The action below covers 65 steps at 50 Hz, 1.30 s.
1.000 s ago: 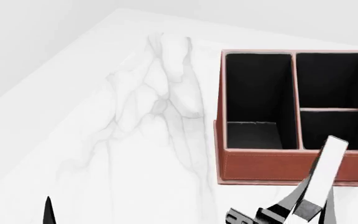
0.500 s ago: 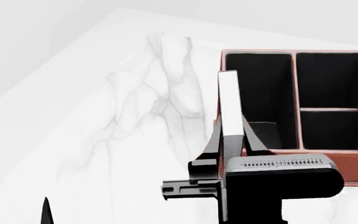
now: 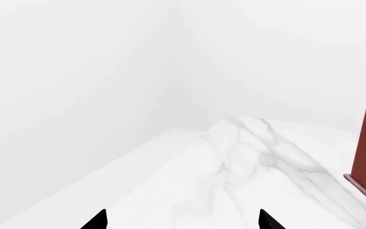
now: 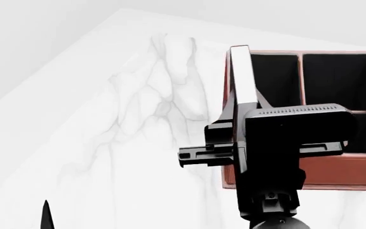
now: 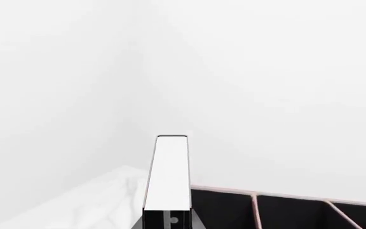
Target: Pick up the book and place it in the left compartment of the caddy.
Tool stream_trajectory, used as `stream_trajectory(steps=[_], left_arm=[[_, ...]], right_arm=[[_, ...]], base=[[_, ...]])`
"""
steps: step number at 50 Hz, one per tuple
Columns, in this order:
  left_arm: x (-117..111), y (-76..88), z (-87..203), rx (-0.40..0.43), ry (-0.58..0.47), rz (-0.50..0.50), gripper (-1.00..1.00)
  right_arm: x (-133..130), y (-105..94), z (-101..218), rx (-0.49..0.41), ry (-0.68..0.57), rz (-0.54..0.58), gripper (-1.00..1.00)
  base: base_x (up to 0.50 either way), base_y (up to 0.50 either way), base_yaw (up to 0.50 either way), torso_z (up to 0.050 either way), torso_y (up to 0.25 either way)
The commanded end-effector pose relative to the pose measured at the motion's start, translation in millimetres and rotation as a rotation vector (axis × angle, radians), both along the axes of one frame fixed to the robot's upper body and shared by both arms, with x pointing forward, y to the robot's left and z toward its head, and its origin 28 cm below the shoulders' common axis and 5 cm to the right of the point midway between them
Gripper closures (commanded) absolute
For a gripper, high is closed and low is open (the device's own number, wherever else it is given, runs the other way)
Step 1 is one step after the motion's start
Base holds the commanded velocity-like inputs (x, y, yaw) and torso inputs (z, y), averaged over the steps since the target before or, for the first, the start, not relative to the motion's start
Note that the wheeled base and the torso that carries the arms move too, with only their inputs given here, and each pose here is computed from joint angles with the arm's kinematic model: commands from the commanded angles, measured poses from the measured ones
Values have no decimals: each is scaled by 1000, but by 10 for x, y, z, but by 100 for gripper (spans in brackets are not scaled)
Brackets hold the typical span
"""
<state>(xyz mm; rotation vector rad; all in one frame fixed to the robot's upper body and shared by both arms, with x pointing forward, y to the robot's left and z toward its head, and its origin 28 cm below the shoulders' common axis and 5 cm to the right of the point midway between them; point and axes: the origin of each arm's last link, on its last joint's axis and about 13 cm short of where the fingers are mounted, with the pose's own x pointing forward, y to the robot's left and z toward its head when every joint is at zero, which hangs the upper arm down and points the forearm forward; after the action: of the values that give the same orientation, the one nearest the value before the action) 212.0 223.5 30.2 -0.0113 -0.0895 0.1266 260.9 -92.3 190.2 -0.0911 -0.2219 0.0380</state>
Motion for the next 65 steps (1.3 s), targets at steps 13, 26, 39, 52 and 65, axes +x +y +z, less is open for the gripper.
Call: stream_trajectory(steps=[13, 26, 39, 52, 65], left_arm=[[17, 7, 26, 0, -8, -4, -100], [-26, 17, 38, -21, -45, -17, -100], [-41, 20, 50, -34, -71, -7, -100], [-51, -1, 32, 40, -90, -19, -100], [-43, -3, 30, 43, -89, -6, -100]], right_arm=[[296, -145, 96, 10, -51, -30, 100], [805, -275, 343, 33, -74, 3, 100], [956, -360, 486, 45, -87, -25, 100], [1128, -381, 435, 54, -66, -36, 100], [1231, -406, 391, 66, -59, -46, 100]], base=[[0, 0, 0, 0, 1], [0, 0, 0, 1, 2], [0, 0, 0, 0, 2], [0, 0, 0, 0, -161], [-1, 0, 0, 0, -115]])
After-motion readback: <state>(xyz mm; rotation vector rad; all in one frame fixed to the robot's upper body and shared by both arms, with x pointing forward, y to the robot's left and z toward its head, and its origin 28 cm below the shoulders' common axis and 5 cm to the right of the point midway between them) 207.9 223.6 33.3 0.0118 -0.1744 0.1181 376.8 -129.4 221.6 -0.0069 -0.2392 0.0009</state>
